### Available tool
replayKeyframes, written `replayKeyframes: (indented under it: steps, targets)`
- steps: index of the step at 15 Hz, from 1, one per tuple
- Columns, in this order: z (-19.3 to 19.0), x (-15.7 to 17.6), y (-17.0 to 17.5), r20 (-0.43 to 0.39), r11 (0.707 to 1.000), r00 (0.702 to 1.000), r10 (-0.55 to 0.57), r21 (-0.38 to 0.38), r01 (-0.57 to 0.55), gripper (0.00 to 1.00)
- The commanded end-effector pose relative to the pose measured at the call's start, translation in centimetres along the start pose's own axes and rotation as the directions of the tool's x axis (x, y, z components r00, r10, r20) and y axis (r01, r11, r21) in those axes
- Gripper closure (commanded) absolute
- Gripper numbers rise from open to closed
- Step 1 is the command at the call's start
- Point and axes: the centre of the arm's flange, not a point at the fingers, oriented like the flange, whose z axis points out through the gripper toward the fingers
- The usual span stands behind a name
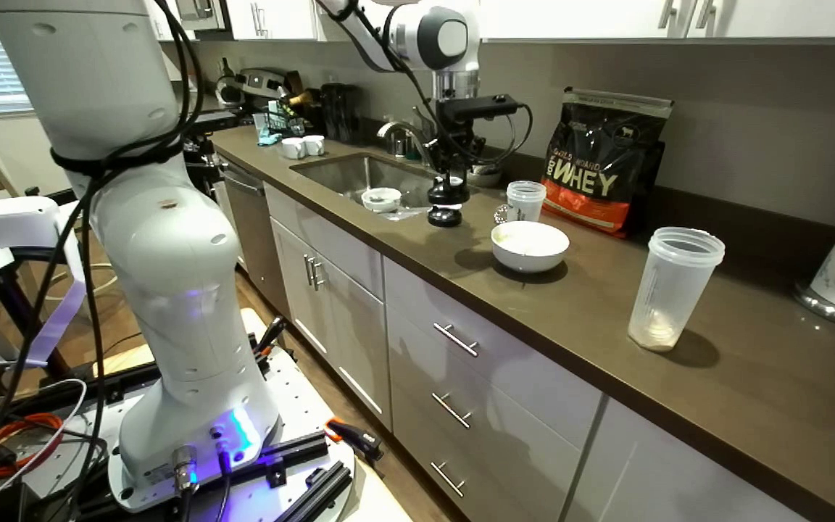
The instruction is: Pick up the black lid on the left and place it on top of the bottle on the right
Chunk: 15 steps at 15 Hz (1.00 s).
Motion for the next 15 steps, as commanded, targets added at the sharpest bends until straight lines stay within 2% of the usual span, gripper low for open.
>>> replayKeyframes:
  steps: [1, 4, 9, 15]
  targets:
    - [-3.3, -2.6, 0.6, 0.037, 0.995, 0.994, 0.103, -0.023, -0.102, 0.87]
    - [-5.2, -5.1, 1.4, 0.047, 0.981, 0.981, 0.19, -0.051, -0.188, 0.87]
    - [-7.0, -9.4, 2.6, 0.052, 0.937, 0.938, 0.344, -0.088, -0.339, 0.87]
    - [-7.4, -14.7, 5.3, 0.051, 0.849, 0.851, 0.522, -0.124, -0.514, 0.87]
